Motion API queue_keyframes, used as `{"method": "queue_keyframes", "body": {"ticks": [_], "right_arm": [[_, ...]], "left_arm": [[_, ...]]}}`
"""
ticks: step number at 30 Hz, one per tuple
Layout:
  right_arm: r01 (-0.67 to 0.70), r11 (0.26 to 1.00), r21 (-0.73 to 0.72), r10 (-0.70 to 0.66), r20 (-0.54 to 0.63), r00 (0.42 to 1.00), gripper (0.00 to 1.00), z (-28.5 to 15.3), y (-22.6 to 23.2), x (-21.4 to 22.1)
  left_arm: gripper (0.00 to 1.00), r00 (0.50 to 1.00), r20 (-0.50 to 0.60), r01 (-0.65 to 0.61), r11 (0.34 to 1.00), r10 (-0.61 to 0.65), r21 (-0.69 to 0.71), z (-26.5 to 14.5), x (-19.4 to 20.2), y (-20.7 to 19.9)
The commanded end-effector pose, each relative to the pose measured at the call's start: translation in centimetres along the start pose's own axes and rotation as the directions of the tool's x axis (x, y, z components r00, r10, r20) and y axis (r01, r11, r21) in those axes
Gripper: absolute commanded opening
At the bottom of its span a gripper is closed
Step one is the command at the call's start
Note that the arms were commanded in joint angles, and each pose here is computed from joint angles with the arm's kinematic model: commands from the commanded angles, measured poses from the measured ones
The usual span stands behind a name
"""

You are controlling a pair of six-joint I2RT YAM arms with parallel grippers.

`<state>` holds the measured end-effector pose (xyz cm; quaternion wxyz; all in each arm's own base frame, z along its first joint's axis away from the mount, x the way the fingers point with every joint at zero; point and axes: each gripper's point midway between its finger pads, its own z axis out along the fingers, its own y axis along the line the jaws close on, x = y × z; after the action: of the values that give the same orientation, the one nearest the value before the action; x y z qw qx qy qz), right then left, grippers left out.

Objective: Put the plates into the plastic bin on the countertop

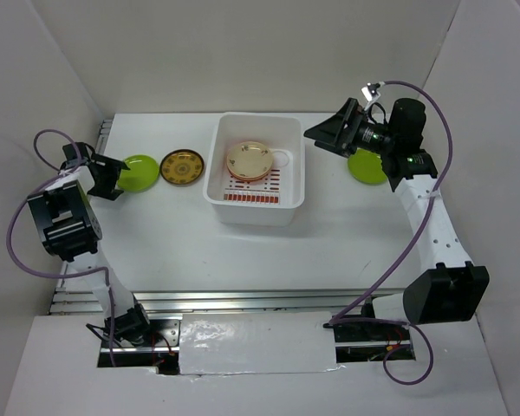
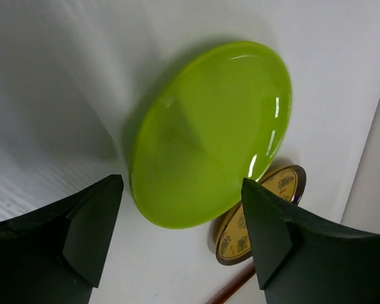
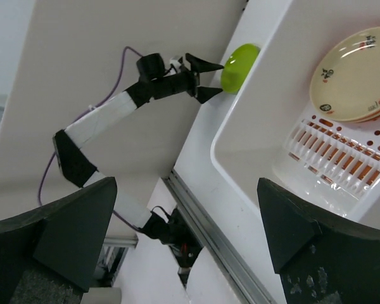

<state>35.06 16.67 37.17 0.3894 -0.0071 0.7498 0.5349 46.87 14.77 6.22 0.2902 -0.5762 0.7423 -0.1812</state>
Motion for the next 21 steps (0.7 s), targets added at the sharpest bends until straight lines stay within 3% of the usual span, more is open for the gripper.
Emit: {"method": "queue_keyframes", "body": {"ticks": [1, 10, 13, 14, 18, 19, 20, 21], "right_arm": [[0.101, 0.990, -0.103, -0.098, 0.034, 0.995, 1.00, -1.3, 3.5, -1.1], [0.069, 0.995, -0.071, -0.064, 0.067, 0.996, 1.00, -1.6, 2.2, -2.7], [0.057, 0.996, -0.063, -0.052, 0.071, 0.996, 1.00, -1.5, 1.9, -2.9], [0.050, 0.997, -0.062, -0.046, 0.074, 0.996, 1.00, -1.5, 1.8, -3.1], [0.043, 0.997, -0.063, -0.038, 0.084, 0.996, 1.00, -1.5, 1.7, -3.7], [0.041, 0.997, -0.061, -0.036, 0.087, 0.996, 1.00, -1.6, 1.7, -3.8], [0.041, 0.997, -0.060, -0.035, 0.091, 0.995, 1.00, -1.6, 1.8, -4.0], [0.035, 0.998, -0.056, -0.029, 0.093, 0.995, 1.00, -1.7, 1.6, -4.1]], "left_arm": [[0.86, 1.000, -0.012, -0.004, 1.000, 0.004, -0.017, 1.0, 0.8, -0.6], [0.72, 0.999, 0.005, 0.033, 0.986, -0.032, -0.166, 1.7, 2.6, 3.9], [0.55, 0.999, 0.012, 0.042, 0.976, -0.041, -0.216, 2.1, 2.5, 5.0], [0.43, 0.998, 0.020, 0.054, 0.973, -0.051, -0.226, 2.1, 2.4, 5.3], [0.22, 0.996, 0.037, 0.088, 0.963, -0.082, -0.253, 1.9, 2.1, 6.1], [0.08, 0.995, 0.044, 0.103, 0.960, -0.095, -0.259, 1.7, 1.6, 6.2], [0.00, 0.992, 0.055, 0.122, 0.958, -0.111, -0.258, 1.4, 1.4, 6.1], [0.00, 0.991, 0.072, 0.131, 0.963, -0.117, -0.237, 0.3, 0.8, 5.1]]}}
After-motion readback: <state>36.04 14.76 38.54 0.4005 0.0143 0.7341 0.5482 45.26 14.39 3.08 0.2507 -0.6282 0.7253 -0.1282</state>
